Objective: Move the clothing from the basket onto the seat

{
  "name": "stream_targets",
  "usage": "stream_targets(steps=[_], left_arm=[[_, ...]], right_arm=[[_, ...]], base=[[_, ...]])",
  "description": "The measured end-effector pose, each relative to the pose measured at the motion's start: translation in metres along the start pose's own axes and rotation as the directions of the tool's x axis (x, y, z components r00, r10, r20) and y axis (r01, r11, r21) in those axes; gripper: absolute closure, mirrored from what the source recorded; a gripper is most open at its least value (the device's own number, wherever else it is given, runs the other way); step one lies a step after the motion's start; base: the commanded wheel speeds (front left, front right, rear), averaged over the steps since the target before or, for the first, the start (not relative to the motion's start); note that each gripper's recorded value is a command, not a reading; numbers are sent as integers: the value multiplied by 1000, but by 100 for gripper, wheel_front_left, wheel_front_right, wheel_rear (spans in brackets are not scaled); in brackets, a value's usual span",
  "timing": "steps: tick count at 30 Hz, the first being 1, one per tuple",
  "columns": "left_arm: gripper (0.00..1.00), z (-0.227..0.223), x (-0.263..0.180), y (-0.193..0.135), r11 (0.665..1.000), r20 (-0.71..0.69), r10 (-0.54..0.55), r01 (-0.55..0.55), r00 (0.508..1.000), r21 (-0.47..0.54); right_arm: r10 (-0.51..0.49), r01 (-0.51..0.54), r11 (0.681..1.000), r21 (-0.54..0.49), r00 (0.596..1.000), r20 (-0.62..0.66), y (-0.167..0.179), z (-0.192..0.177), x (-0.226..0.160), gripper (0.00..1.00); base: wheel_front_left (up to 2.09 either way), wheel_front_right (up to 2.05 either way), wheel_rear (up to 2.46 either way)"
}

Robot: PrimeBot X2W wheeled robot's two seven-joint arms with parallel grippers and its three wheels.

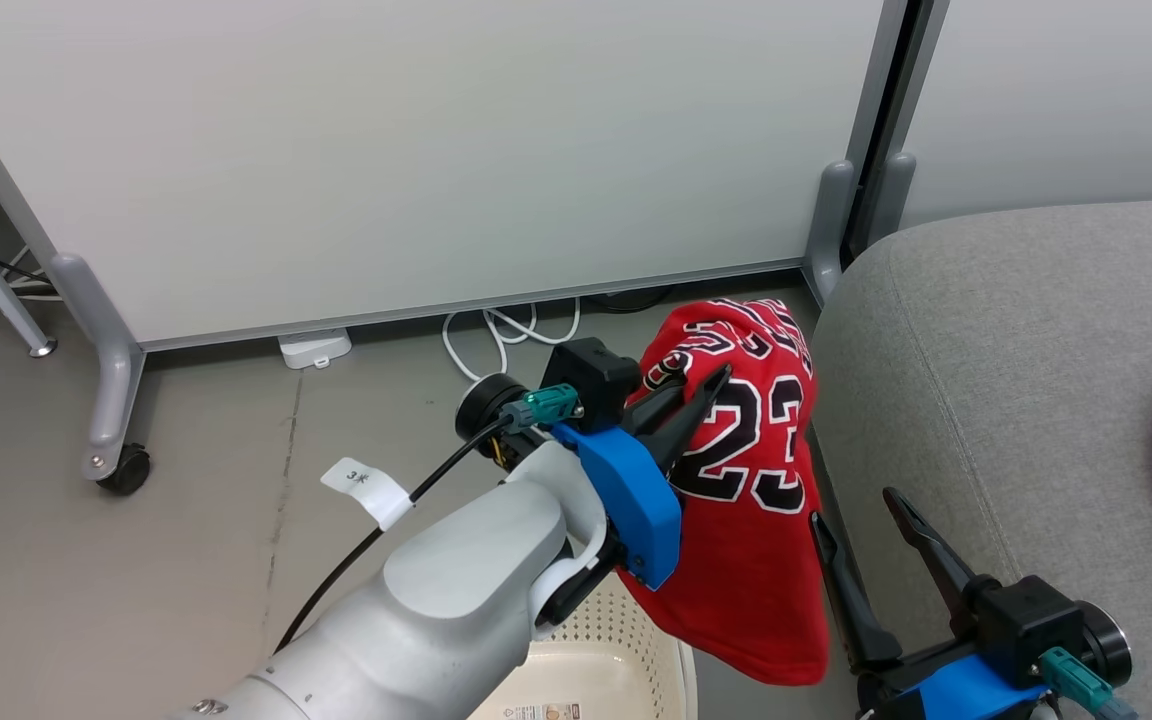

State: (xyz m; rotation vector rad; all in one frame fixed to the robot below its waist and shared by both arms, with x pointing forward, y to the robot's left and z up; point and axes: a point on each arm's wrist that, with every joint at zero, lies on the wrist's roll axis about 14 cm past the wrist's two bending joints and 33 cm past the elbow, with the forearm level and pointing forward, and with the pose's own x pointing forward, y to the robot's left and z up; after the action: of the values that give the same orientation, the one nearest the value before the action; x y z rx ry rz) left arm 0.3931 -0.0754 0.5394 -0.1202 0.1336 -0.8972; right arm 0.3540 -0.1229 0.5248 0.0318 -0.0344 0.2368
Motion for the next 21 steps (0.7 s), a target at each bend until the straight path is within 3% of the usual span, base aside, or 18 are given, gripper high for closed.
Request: stream_targets(steps=[21], left_arm=[[100, -5, 4, -6, 1000, -17, -18, 17, 1000, -8]], right_arm=[[39, -39, 999, 5, 994, -100, 9, -21, 15, 0]], base=[[0, 0, 0]])
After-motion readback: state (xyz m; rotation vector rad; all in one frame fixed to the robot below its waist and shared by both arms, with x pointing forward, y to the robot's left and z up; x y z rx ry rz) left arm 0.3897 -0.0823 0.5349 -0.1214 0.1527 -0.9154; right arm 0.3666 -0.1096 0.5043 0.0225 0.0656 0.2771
